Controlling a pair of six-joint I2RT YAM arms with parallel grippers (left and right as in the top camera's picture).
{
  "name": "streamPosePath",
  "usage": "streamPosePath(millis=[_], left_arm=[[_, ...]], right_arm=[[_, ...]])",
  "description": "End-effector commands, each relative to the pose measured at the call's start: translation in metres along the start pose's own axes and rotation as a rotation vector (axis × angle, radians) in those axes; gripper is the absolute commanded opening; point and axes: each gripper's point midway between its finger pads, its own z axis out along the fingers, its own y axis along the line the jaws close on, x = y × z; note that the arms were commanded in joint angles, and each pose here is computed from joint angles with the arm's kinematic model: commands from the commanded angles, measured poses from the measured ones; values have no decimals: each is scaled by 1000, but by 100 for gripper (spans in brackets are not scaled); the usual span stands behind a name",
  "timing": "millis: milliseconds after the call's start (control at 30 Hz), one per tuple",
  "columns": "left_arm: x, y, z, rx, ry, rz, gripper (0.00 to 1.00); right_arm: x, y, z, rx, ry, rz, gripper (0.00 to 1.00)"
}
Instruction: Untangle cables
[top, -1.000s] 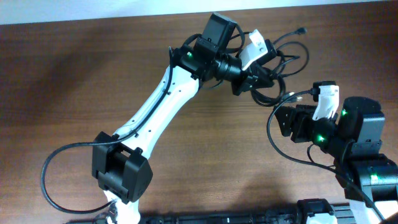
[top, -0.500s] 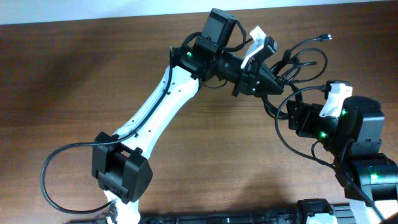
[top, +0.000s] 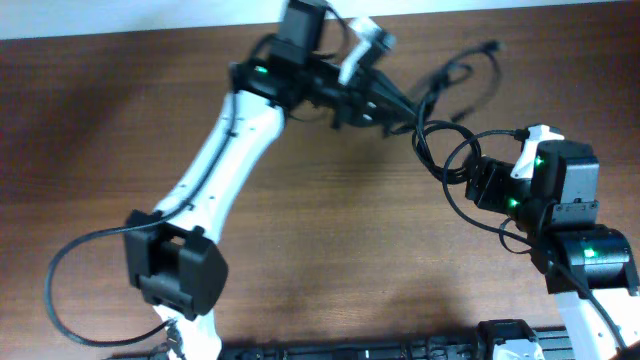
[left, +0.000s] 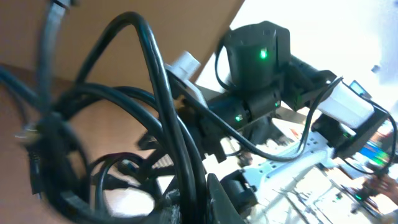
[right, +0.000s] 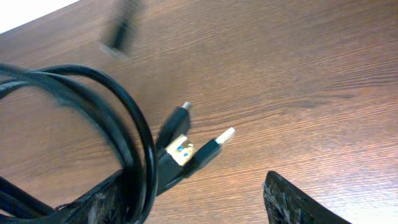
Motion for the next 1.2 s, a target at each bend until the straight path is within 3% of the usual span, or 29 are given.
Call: streamPosePath(millis=[0,200,367,533,633,800,933,1167], left_arm=[[-43,-41,-43,-51,-48,149,0],[-61,-59,-78,-138,-76,215,0],[-68,-70,-92,-177,-87,232,0],[-70,-75,-92,-176,-91,192,0],[-70,-75,-92,-175,-92,171,0],[-69,-77,-85,-157,-89,141,0],[-67,-83,-62,-101,-67,143,0],[-62,-98,-20,3,-27,162,0]], right_arm=[[-4,-26,-5,149,-27,7,59],[7,-38,-7,213,13,9,45],[15,-34,-7,185,47,33,45],[20,-7,-8,27,73,28,46],[14,20,-17,-130,40,-46,50],[-3,97,-71,-587,-125,-263,64],[-11,111,-87,-675,-188,-302,70],[-17,112,-88,-675,-211,-309,70]])
